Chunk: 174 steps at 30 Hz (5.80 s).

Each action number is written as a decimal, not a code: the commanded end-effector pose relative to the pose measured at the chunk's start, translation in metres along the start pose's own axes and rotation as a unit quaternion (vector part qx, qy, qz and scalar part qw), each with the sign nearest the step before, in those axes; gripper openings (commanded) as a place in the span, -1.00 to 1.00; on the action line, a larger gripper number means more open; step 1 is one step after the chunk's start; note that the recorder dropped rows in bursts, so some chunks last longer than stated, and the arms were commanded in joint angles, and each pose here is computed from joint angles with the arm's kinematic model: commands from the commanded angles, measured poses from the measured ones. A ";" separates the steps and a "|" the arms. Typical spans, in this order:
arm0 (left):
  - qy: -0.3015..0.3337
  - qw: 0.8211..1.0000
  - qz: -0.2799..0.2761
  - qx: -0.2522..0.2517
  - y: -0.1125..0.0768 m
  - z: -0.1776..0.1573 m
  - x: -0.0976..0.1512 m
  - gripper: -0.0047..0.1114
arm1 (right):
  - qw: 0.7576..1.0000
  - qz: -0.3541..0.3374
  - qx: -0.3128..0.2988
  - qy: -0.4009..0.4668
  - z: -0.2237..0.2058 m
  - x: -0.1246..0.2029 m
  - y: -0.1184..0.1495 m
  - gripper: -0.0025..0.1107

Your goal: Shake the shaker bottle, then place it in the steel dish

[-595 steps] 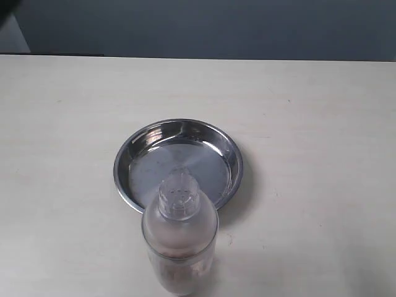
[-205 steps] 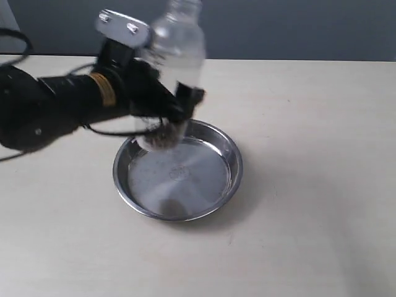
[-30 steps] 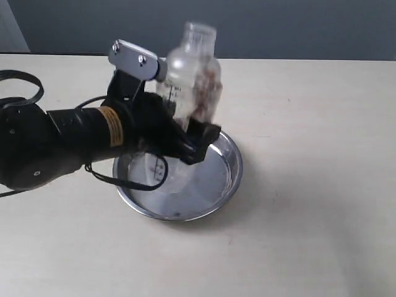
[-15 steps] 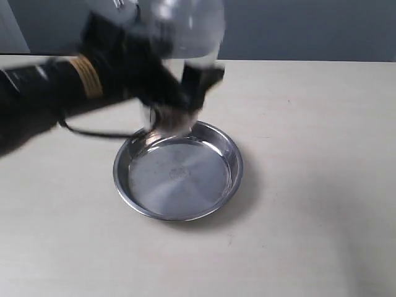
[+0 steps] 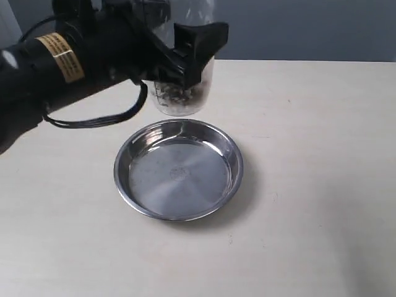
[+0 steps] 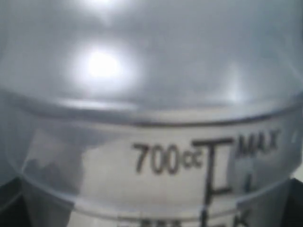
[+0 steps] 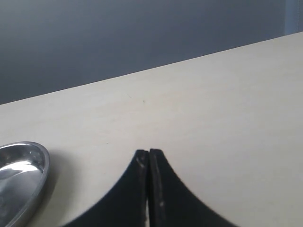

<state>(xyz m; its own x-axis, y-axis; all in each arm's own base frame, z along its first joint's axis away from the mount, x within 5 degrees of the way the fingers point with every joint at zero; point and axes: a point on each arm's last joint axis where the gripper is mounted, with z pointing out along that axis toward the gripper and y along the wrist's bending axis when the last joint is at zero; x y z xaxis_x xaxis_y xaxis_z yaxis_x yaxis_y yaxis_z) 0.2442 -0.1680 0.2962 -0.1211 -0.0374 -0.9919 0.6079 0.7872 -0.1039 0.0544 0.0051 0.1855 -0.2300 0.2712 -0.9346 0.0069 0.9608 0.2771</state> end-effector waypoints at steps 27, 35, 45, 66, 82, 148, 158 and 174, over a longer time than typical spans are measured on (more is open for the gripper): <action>-0.020 0.999 -0.034 -0.026 0.030 0.055 0.138 -0.91 | 1.000 -0.001 0.001 -0.006 0.000 -0.001 0.000 -0.97; -0.013 0.999 -0.005 -0.030 0.032 0.057 0.154 -0.91 | 1.000 -0.001 0.001 -0.006 0.000 -0.001 0.000 -0.97; 0.001 0.998 -0.015 -0.064 0.040 0.058 0.169 -0.91 | 1.000 -0.001 0.001 -0.006 0.000 -0.001 0.000 -0.97; 0.018 0.998 -0.012 -0.051 0.040 0.060 0.191 -0.91 | 1.000 -0.001 0.001 -0.006 0.000 -0.001 0.000 -0.97; 0.022 0.999 -0.021 -0.018 0.050 0.058 0.189 0.89 | 1.000 -0.001 0.001 -0.006 0.000 -0.001 0.000 -0.97; -0.021 0.971 -0.008 -0.238 0.020 -0.234 0.091 -0.91 | 1.000 0.005 -0.001 -0.006 0.000 -0.001 0.000 -0.97; -0.028 0.961 -0.051 -0.271 0.024 -0.237 0.113 -0.91 | 1.000 0.005 -0.001 -0.006 0.000 -0.001 0.000 -0.97; 0.025 0.964 -0.010 -0.266 0.023 -0.237 0.121 -0.91 | 1.000 0.005 -0.001 -0.006 0.000 -0.001 0.000 -0.97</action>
<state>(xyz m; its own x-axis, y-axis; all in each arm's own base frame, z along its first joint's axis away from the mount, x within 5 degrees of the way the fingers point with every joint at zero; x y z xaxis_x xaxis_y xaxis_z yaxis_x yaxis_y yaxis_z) 0.0578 -0.0086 0.1919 -0.1810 -0.0262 -0.9831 0.1192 0.9917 -0.0483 0.0543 0.0055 0.1855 -0.2304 0.2841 -0.9307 0.0058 0.9568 0.2906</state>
